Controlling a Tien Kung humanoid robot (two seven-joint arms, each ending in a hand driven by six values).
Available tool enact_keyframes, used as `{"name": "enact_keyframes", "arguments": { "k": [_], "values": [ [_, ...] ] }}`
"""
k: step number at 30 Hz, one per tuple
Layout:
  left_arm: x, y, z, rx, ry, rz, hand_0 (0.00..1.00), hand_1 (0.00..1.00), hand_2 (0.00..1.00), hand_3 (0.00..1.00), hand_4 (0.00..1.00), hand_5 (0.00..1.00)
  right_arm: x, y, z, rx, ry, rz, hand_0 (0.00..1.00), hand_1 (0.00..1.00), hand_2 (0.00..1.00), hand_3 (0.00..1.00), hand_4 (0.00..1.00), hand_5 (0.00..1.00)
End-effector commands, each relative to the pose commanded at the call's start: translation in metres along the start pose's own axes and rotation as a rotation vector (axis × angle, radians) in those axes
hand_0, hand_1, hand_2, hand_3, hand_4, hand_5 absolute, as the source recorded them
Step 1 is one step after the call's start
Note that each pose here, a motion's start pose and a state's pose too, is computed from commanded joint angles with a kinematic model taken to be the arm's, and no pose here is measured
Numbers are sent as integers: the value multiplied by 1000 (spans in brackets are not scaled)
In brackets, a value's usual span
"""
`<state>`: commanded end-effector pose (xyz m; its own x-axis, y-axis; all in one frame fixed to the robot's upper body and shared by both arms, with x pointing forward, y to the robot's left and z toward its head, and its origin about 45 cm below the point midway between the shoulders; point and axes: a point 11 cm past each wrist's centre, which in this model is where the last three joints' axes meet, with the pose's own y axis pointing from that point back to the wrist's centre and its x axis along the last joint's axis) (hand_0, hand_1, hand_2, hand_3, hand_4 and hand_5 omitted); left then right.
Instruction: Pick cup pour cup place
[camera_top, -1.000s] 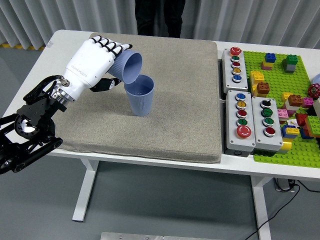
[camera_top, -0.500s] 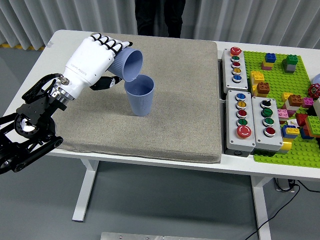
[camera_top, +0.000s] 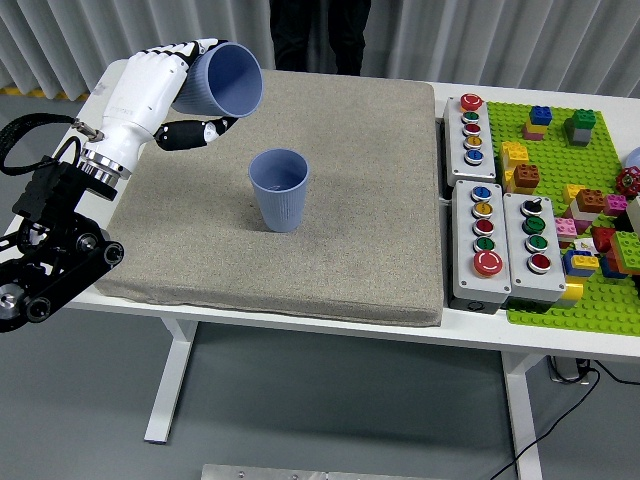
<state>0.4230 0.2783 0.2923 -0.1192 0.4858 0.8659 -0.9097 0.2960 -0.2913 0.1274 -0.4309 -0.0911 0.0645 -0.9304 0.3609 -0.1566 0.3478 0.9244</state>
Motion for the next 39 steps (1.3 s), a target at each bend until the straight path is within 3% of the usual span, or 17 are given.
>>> {"name": "enact_keyframes", "arguments": {
  "k": [4,7,16,23,25,29,36,39],
  "values": [
    [4,5,-5,22,192,55,566,539,553,582,649,170,0,0,1,-1,1,0,689,660,585,591,2,66],
    [-1,14,-14,80,343,86,561,535,556,578,650,168,0,0,1,-2,3,-1,689,659,583,590,2,64],
    [-21,40,-53,353,680,232,568,543,558,578,651,172,-2,0,1,-3,5,-3,689,659,584,590,2,64],
    [-58,68,-72,578,938,342,580,547,558,580,651,175,-4,0,5,-10,11,-7,689,660,584,590,2,66],
    [-66,73,-71,596,949,364,576,555,559,580,649,180,-5,-1,6,-12,13,-8,689,659,584,590,2,65],
    [-79,80,-63,581,889,393,576,555,559,580,649,180,-7,-1,8,-16,18,-11,689,659,584,590,2,65],
    [-97,81,-44,508,783,310,588,585,563,585,650,184,-7,-1,9,-16,20,-12,689,659,583,590,2,66],
    [-103,82,-44,517,790,304,588,585,563,585,650,184,-7,-1,9,-16,21,-12,689,659,583,590,2,66]
  ]
}}
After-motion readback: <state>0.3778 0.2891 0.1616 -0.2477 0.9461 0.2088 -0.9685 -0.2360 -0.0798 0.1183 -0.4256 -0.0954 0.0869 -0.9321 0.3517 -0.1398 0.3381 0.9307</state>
